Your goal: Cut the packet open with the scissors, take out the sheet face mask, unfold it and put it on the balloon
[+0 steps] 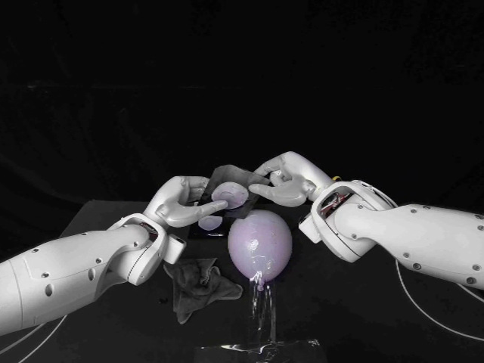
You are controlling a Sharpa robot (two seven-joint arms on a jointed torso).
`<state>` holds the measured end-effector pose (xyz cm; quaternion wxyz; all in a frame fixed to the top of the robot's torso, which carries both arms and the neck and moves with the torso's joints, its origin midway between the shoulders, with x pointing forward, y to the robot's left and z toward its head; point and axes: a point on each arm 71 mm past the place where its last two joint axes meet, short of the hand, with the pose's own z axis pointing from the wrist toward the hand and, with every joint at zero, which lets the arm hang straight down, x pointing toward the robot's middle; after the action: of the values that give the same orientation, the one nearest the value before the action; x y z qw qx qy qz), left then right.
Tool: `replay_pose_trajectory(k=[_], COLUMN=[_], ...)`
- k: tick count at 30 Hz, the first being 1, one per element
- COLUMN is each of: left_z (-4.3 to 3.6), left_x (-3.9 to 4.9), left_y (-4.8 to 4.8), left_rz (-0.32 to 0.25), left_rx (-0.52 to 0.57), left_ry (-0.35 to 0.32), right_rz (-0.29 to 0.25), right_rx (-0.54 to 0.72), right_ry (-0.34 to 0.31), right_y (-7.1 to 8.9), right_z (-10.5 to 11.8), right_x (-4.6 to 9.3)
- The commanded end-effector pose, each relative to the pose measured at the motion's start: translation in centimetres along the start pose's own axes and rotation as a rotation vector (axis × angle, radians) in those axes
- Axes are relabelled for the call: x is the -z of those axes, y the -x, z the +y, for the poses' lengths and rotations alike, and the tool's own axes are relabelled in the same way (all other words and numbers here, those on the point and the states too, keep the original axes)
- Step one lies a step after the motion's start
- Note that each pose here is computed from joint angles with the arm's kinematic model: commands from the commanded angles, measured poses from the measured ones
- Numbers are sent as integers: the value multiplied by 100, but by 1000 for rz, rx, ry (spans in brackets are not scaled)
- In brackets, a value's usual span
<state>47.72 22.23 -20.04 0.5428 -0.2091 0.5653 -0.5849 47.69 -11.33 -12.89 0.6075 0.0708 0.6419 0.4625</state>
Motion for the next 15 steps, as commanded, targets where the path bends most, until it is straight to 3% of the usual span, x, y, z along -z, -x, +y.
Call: replay_pose_trajectory(k=[1, 15], left_z=[-24, -17], left_x=[-29, -83], left_y=[-4, -48], left_rz=[-38, -57], left_rx=[-10, -48], left_ry=[2, 33], right_rz=[-11, -4], right_rx=[18, 21], right_ry=[-8, 0], right_y=[2, -20], right_z=[1, 20], right_x=[-3, 11])
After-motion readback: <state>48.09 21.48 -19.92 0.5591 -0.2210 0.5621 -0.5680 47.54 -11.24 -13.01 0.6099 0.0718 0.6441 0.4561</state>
